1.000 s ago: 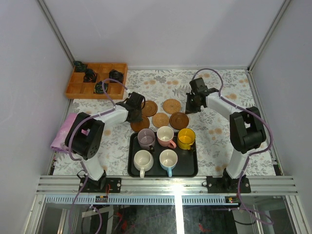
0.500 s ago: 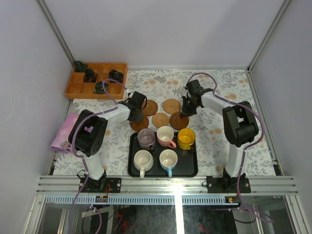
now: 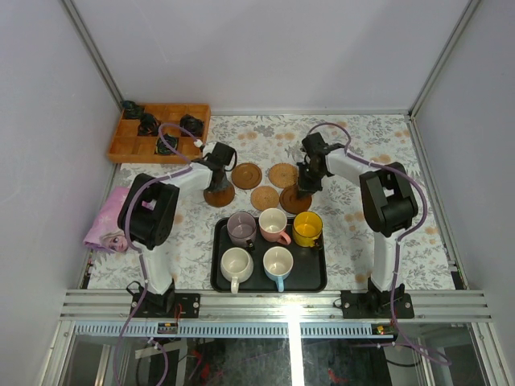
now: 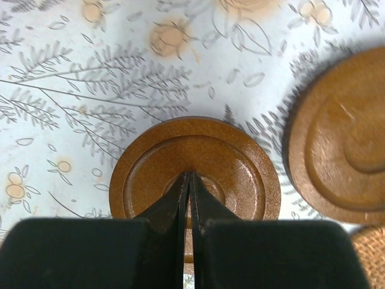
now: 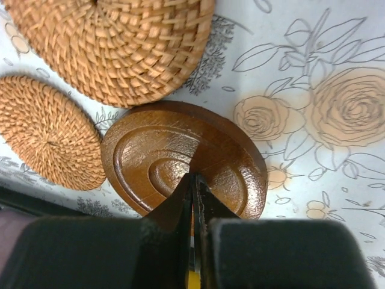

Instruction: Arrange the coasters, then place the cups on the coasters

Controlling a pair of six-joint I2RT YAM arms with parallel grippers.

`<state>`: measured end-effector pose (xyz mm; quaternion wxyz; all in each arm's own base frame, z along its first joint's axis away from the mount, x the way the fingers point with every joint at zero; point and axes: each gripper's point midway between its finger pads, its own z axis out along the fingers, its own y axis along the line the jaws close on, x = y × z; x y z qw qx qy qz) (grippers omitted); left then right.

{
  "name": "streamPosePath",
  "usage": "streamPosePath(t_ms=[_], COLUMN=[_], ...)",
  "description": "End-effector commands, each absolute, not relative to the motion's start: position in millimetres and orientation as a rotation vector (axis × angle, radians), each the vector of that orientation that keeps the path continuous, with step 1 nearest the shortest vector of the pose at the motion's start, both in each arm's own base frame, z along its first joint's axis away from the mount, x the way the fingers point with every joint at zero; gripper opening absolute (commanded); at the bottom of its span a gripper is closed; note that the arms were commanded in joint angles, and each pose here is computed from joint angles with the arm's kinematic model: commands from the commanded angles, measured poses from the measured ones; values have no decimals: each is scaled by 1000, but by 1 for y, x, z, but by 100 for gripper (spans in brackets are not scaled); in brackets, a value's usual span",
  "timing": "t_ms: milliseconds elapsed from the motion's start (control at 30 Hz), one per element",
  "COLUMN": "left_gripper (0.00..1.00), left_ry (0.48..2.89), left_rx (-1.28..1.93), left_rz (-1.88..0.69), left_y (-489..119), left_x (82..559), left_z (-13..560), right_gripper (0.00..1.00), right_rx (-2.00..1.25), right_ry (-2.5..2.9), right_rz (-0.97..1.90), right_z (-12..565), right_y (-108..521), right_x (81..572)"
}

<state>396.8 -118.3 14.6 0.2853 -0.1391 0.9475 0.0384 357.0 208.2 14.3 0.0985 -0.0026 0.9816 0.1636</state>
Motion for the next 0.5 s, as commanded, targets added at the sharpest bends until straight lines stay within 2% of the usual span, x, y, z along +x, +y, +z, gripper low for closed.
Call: streamPosePath(t_ms=[0,200,467], left_gripper=[0,0,0], left_ry=[2633,2610,2593], left_rx=[-446,-427,-421], left_rz=[267,308,334], left_y=[-84,-81,-76], left_x=[379,402,428], left_z=[-16,-11,-10], right_gripper=[0,0,0], right_rx=[32,159,358], right_ry=[2947,2909,2825], right_rz=[218,-5,-62], right_z=[6,1,1], right_y=[181,143,91], right_x=[359,375,414])
